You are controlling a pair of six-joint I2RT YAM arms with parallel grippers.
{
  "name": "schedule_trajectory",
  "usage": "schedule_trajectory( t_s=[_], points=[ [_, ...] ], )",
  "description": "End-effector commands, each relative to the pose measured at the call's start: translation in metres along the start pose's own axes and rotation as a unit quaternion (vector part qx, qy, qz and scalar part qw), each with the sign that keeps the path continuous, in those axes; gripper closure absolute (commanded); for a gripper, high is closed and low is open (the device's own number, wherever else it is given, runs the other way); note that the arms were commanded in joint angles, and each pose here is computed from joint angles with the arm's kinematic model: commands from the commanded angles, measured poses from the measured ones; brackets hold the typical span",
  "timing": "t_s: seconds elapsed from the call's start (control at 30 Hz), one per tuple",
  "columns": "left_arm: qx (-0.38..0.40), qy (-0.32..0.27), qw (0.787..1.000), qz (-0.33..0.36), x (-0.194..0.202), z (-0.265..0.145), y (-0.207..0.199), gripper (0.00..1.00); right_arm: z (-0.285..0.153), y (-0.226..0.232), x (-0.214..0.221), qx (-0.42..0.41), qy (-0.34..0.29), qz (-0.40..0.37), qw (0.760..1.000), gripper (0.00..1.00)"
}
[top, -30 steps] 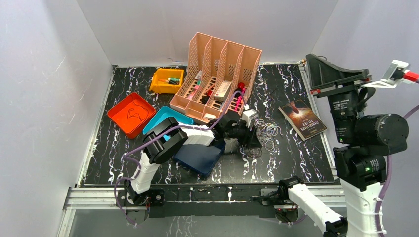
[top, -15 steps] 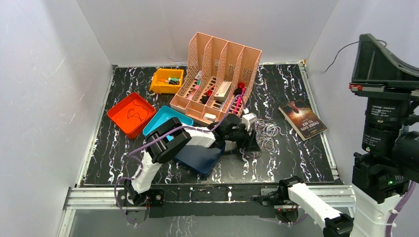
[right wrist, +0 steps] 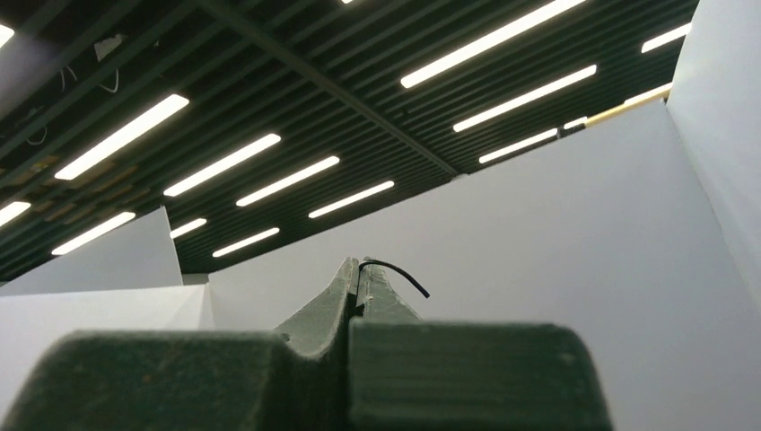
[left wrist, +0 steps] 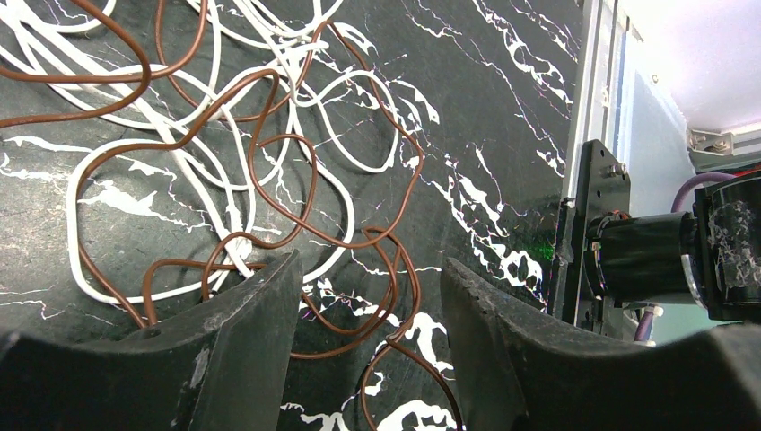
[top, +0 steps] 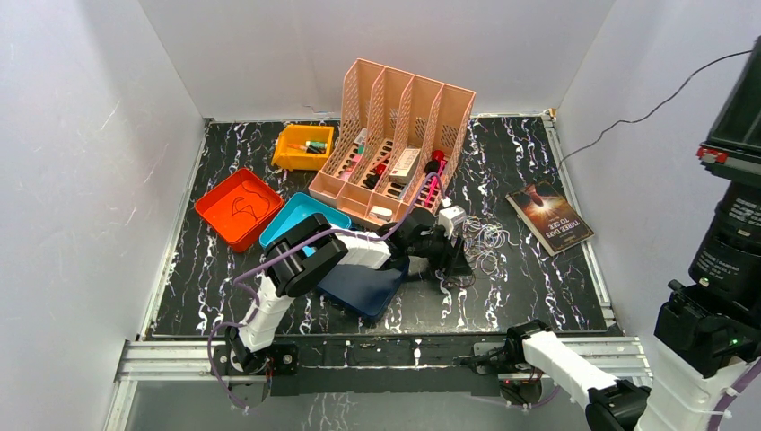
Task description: Untangle the cables
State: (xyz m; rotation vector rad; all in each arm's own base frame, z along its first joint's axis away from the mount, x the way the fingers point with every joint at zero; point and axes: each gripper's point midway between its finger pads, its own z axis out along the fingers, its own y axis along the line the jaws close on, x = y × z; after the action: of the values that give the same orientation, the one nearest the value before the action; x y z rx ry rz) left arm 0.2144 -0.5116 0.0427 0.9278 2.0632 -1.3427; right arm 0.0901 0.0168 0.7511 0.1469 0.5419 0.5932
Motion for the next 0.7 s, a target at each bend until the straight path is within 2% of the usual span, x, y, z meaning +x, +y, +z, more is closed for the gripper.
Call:
schedule_trajectory(
  t_s=[0.0,0.2,0.37,0.53,0.67],
  points=[
    [-0.013,0.011,1.0,-0.001,0.01,-0.002,0.005,0.43,0.009,0.006,-0.047,-0.004,-0.084,-0.039,0.996,1.0],
    [-0.017,0.012,1.0,-0.002,0.012,-0.002,0.007,0.43,0.025,0.001,-0.063,0.011,-0.128,-0.087,0.988,1.0],
    [-0.022,0.015,1.0,-0.004,0.015,-0.002,0.01,0.42,0.053,-0.005,-0.059,0.028,-0.153,-0.129,0.979,1.0],
    [-0.024,0.018,1.0,-0.005,0.017,-0.003,0.01,0.42,0.065,0.001,-0.09,0.029,-0.231,-0.172,0.957,1.0],
    [-0.03,0.02,0.999,-0.004,0.018,-0.006,0.011,0.41,0.058,0.006,-0.118,0.032,-0.281,-0.212,0.936,1.0]
  ],
)
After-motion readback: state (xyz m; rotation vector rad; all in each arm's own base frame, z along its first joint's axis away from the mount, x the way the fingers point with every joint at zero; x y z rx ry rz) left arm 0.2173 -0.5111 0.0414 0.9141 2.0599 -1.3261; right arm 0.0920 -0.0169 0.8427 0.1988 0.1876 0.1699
